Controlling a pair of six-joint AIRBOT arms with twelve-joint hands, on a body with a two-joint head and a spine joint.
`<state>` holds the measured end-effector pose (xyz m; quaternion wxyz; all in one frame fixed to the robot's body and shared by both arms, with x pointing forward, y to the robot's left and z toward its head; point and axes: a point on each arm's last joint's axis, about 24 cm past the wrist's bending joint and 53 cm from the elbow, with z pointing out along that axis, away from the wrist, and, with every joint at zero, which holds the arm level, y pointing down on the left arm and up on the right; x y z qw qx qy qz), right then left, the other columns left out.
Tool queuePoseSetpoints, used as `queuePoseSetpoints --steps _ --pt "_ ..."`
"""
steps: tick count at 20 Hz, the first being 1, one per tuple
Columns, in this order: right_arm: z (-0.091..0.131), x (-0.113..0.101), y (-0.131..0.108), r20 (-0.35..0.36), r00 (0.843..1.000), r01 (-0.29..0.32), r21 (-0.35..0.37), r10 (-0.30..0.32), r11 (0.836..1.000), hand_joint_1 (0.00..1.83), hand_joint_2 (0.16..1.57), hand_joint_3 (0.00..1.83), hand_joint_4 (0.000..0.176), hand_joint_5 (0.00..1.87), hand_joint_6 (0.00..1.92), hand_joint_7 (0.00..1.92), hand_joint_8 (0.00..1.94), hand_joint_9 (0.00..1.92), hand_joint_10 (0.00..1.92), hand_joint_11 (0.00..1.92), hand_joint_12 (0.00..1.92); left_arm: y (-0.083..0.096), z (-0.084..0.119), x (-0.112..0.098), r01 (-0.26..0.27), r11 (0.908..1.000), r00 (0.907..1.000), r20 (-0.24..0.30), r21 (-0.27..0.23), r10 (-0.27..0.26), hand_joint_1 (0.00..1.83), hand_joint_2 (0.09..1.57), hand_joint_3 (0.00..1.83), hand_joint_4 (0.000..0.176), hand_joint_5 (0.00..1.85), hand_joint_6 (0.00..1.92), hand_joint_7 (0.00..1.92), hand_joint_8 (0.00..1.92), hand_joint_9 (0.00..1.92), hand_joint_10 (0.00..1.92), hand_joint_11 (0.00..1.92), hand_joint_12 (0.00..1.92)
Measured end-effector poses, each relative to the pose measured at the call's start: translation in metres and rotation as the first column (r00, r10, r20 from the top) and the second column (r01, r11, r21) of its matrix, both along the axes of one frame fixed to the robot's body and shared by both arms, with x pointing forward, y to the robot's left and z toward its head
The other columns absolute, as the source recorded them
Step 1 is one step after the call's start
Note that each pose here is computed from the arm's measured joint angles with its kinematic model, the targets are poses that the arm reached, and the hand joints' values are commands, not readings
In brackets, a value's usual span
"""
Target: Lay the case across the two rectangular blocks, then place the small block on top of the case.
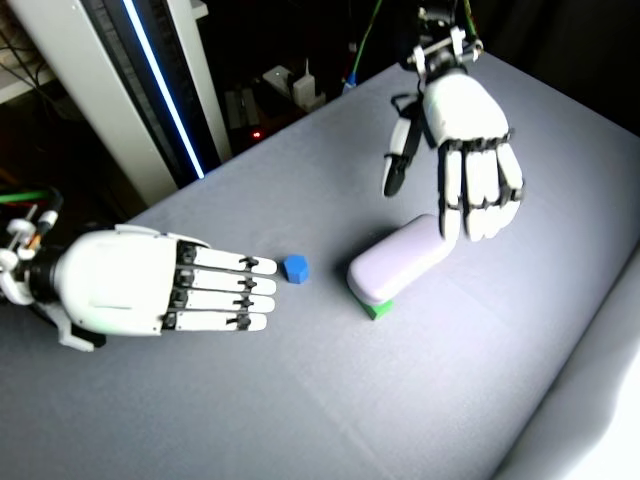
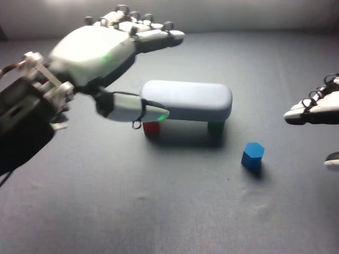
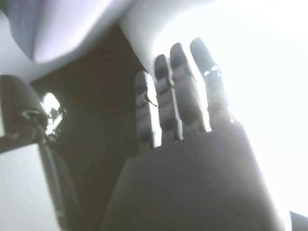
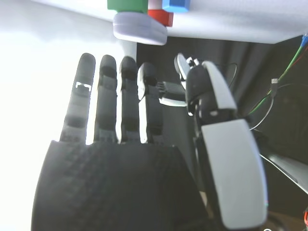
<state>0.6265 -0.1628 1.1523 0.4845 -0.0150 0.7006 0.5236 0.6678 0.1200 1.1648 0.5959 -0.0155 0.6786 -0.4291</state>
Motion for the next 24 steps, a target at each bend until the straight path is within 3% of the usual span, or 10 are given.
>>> queuePoseSetpoints --steps 1,3,4,5,6,8,9,15,21,24 --pt "0.001 0.001 0.004 0.005 1.0 -0.01 -0.003 0.01 1.0 0.95 1.14 0.0 0.0 0.47 0.01 0.46 0.0 0.47 0.01 0.04 1.08 0.006 0.004 -0.006 -0.002 1.0 0.9999 0.015 -0.003 0.003 0.73 0.94 0.0 0.068 0.33 0.0 0.32 0.0 0.29 0.0 0.0 0.82" --pt "0.0 0.003 0.015 0.003 1.0 -0.03 -0.002 0.03 1.0 0.99 1.1 0.0 0.0 0.48 0.0 0.44 0.0 0.43 0.0 0.03 0.99 0.021 0.013 -0.021 -0.011 0.9997 0.9988 0.047 -0.024 0.012 0.7 0.93 0.0 0.057 0.37 0.01 0.36 0.01 0.37 0.02 0.02 0.96" --pt "0.0 0.002 0.018 0.003 0.999 -0.041 -0.004 0.041 0.999 1.0 1.09 0.0 0.0 0.48 0.0 0.45 0.0 0.45 0.0 0.09 0.97 0.025 0.015 -0.027 -0.01 0.9996 0.9985 0.053 -0.027 0.011 0.69 0.92 0.0 0.043 0.4 0.0 0.39 0.0 0.4 0.01 0.04 0.96" --pt "-0.002 0.002 0.025 0.006 0.998 -0.059 -0.017 0.059 0.998 1.0 1.08 0.0 0.0 0.48 0.0 0.44 0.0 0.48 0.01 0.16 0.98 0.031 0.022 -0.037 -0.009 0.9991 0.9972 0.074 -0.041 0.012 0.73 0.92 0.0 0.013 0.4 0.0 0.39 0.0 0.38 0.0 0.0 1.0" --pt "-0.003 0.003 0.029 0.005 0.998 -0.064 -0.02 0.064 0.998 0.99 1.08 0.0 0.0 0.48 0.0 0.44 0.0 0.49 0.01 0.18 0.98 0.034 0.026 -0.041 -0.005 0.999 0.996 0.089 -0.045 0.009 0.75 0.92 0.0 0.007 0.4 0.0 0.38 0.0 0.37 0.0 0.0 1.0" --pt "-0.007 0.007 0.032 0.003 0.998 -0.066 -0.029 0.066 0.997 0.93 1.09 0.0 0.009 0.47 0.0 0.45 0.0 0.51 0.01 0.22 0.94 0.037 0.029 -0.044 -0.004 0.9983 0.9952 0.098 -0.059 0.01 0.79 0.92 0.0 0.0 0.39 0.0 0.37 0.0 0.36 0.0 0.0 0.97" --pt "-0.008 0.009 0.036 0.003 0.998 -0.07 -0.035 0.071 0.997 0.95 1.09 0.0 0.0 0.47 0.0 0.47 0.01 0.51 0.01 0.21 0.92 0.04 0.028 -0.045 -0.006 0.9982 0.9957 0.092 -0.059 0.011 0.83 0.92 0.0 0.0 0.4 0.0 0.38 0.0 0.35 0.0 0.0 0.94" --pt "-0.014 0.019 0.068 0.017 0.993 -0.113 -0.071 0.115 0.991 1.07 1.06 0.0 0.0 0.51 0.0 0.59 0.01 0.77 0.05 0.44 1.12 0.064 0.021 -0.045 -0.069 0.9958 0.9955 0.061 -0.06 0.073 0.93 0.92 0.0 0.0 0.4 0.0 0.39 0.0 0.34 0.0 0.0 0.87" --pt "-0.021 0.026 0.07 0.007 0.995 -0.101 -0.094 0.102 0.99 1.09 1.07 0.0 0.0 0.52 0.0 0.56 0.0 0.69 0.0 0.24 1.15 0.061 0.023 -0.048 -0.054 0.9967 0.9959 0.069 -0.06 0.058 0.92 0.92 0.0 0.0 0.41 0.0 0.4 0.0 0.36 0.01 0.0 0.91" --pt "-0.023 0.035 0.076 0.012 0.995 -0.096 -0.117 0.098 0.988 1.12 1.05 0.0 0.0 0.53 0.01 0.57 0.01 0.71 0.01 0.27 1.17 0.061 0.023 -0.048 -0.057 0.9965 0.9959 0.067 -0.061 0.061 0.94 0.92 0.0 0.005 0.4 0.0 0.39 0.0 0.34 0.0 0.0 0.89"
